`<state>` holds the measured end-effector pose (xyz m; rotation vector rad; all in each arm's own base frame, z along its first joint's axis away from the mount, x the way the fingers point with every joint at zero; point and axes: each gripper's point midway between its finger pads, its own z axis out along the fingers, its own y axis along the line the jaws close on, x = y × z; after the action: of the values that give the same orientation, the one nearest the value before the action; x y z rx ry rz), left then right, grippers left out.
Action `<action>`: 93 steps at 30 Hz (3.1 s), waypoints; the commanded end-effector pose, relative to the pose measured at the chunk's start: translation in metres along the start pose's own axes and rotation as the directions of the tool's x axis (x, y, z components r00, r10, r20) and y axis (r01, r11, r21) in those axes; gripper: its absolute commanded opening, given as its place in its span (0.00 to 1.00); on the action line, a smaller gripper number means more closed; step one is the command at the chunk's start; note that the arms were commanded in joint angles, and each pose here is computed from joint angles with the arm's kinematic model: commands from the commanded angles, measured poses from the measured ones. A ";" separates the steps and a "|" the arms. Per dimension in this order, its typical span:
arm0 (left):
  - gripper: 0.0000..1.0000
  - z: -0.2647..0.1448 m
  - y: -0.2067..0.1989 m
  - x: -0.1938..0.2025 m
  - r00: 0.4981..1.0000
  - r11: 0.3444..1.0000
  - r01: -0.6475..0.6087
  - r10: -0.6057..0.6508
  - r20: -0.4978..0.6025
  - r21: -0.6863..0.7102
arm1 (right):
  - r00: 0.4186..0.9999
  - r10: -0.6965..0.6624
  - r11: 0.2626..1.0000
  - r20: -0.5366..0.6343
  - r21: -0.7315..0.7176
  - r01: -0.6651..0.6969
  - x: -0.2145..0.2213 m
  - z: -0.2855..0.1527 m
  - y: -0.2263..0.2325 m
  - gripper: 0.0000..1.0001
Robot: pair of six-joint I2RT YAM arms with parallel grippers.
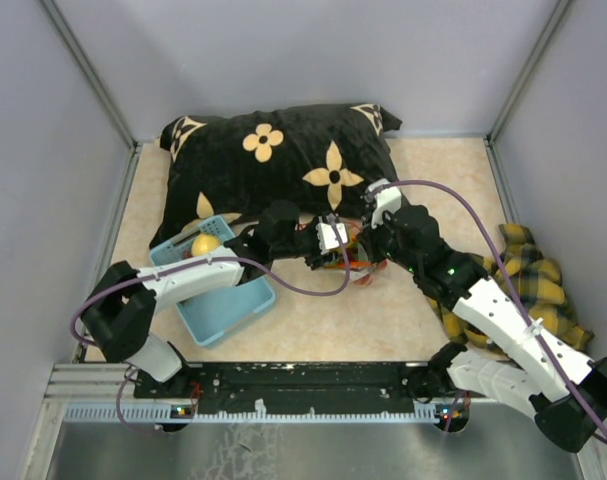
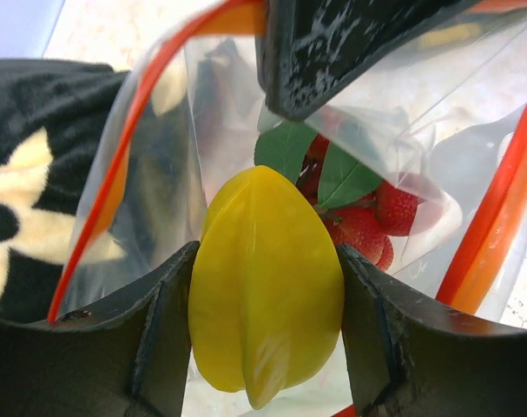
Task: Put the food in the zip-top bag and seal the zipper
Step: Place the fake fruit in the zipper food storage bag, then pick up the fake fruit from the bin.
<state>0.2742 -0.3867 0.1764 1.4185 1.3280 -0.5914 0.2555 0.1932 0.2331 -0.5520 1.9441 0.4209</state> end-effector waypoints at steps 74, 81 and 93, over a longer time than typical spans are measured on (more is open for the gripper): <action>1.00 -0.287 0.013 0.195 0.271 -0.165 0.299 -0.930 0.249 -0.940 | 0.985 -0.007 0.998 0.175 -0.053 0.017 -0.038 -0.015 0.008 0.00; 1.00 -0.295 0.029 0.218 0.233 -0.209 0.318 -0.928 0.290 -0.925 | 0.984 -0.005 0.998 0.179 -0.061 0.017 -0.037 -0.015 0.009 0.00; 1.00 -0.272 0.009 0.234 0.062 -0.284 0.452 -0.936 0.347 -0.846 | 0.982 -0.010 0.999 0.191 -0.042 0.018 -0.036 -0.020 0.005 0.00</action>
<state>0.2591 -0.0238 0.0583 -0.6160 2.4844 0.0312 0.2450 0.1942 0.2415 -0.5663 1.8694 0.4789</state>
